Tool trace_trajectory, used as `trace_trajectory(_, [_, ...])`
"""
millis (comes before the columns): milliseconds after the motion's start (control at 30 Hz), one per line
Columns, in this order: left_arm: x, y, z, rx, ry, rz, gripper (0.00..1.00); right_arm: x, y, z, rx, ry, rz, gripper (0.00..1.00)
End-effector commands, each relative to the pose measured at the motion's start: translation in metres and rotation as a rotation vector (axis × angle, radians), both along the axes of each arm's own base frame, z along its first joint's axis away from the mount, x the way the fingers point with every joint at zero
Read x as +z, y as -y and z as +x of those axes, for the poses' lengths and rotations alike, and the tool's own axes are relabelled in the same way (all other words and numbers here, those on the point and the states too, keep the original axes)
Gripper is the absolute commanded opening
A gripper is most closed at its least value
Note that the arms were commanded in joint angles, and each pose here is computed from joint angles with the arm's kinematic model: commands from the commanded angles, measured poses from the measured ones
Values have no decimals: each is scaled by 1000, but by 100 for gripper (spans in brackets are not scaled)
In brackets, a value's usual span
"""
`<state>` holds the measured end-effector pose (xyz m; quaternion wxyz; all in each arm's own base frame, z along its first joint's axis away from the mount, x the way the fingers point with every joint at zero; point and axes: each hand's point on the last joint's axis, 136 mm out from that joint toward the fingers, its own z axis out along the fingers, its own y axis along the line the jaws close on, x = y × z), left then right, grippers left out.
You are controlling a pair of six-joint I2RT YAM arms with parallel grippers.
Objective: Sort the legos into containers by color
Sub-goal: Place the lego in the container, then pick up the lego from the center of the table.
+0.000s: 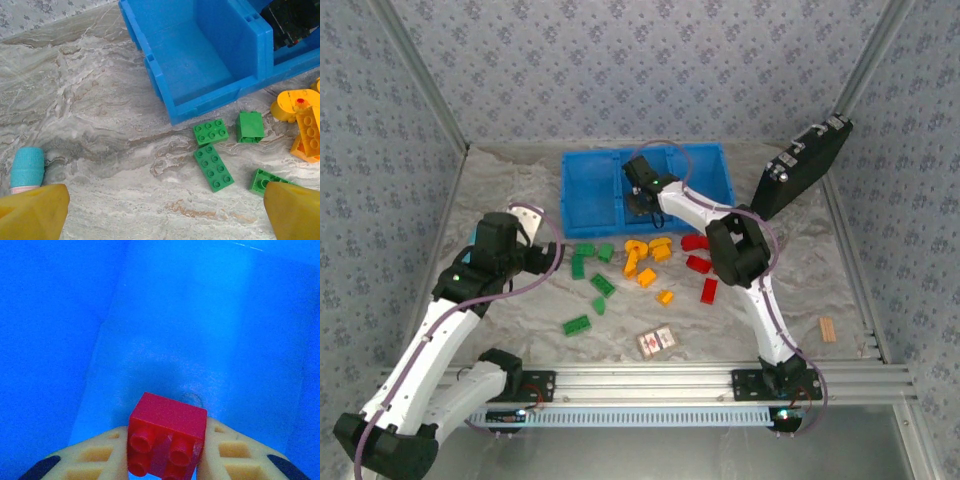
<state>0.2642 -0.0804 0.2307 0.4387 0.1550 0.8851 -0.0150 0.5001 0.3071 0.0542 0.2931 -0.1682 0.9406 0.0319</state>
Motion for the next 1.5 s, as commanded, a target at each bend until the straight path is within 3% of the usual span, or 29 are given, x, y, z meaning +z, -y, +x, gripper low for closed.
trace_trajectory(0, [-3, -4, -2, 24, -11, -1, 100, 2, 4, 3, -20, -10, 11, 35])
trace_trajectory(467, [4, -2, -6, 39, -12, -57, 100, 66, 6, -22, -11, 80, 65, 57])
trace_trajectory(667, [10, -2, -11, 37, 8, -88, 100, 96, 19, -48, -25, 114, 65, 57])
trace_trajectory(833, [9, -9, -9, 65, 16, -54, 100, 115, 45, -96, -85, 99, 74, 57])
trace_trajectory(1167, [13, 8, 9, 5, 38, -75, 100, 77, 135, -223, -408, -2, 27, 59])
trace_trajectory(1367, [36, 23, 21, -58, 49, -84, 100, 54, 162, -258, -508, -25, 33, 62])
trace_trajectory(1467, [58, 15, 30, 14, 59, -71, 100, 46, 170, -265, -527, -41, 17, 63])
